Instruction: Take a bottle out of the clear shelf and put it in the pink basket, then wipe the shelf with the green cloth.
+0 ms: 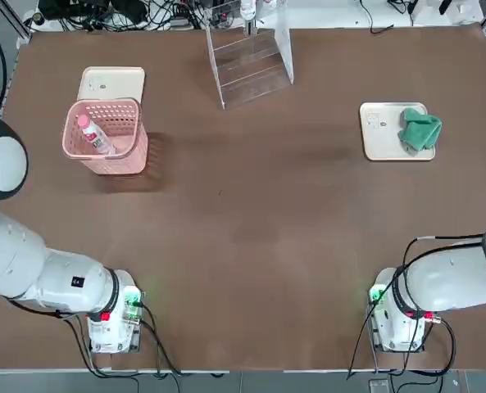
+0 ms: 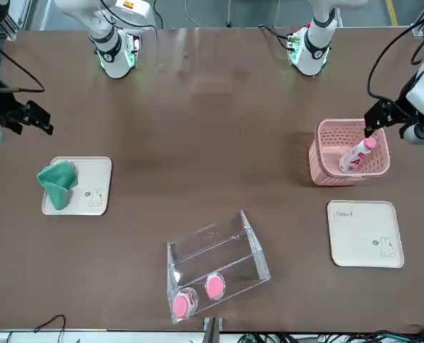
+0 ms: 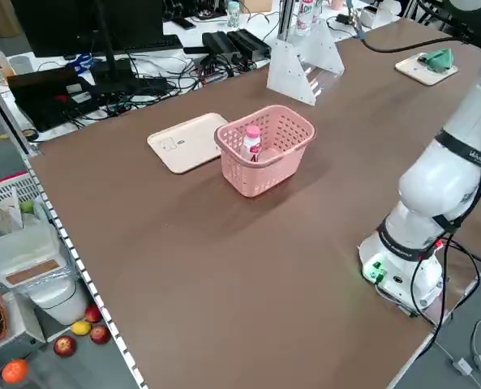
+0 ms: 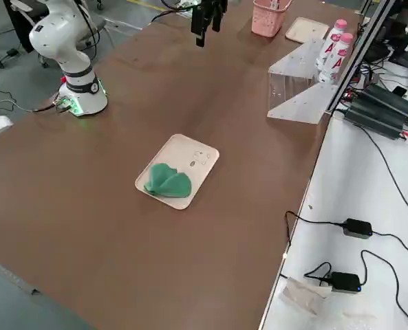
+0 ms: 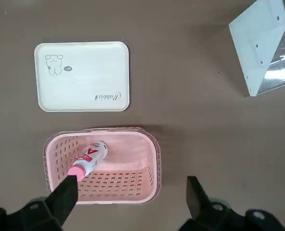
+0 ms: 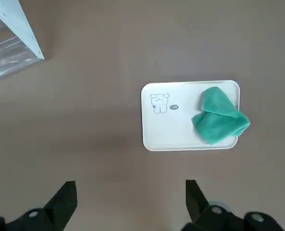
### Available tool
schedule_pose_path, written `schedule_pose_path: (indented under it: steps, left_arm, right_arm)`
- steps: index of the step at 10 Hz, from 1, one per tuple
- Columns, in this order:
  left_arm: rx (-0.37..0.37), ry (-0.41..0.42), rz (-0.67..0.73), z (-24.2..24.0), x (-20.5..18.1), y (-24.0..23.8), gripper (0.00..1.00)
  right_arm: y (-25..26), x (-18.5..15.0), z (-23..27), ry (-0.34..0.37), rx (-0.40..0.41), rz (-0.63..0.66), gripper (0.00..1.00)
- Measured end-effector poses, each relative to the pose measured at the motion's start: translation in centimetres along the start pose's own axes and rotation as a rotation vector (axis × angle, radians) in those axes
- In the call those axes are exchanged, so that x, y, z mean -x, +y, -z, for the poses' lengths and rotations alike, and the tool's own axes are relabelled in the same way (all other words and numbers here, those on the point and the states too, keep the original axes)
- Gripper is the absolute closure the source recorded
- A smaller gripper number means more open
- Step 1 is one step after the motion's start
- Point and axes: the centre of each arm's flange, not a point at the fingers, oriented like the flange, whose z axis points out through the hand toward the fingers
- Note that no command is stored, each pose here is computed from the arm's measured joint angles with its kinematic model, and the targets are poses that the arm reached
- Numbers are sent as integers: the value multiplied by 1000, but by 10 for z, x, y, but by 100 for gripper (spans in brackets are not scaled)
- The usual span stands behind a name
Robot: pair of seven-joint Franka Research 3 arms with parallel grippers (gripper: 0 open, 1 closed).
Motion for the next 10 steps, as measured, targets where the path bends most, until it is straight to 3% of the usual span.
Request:
schedule_pose_path:
  steps: [10]
  left_arm:
    - [16,-3,2,-1,0,1,0]
  right_arm:
    - [-2,-1,-3,2,0,4,0]
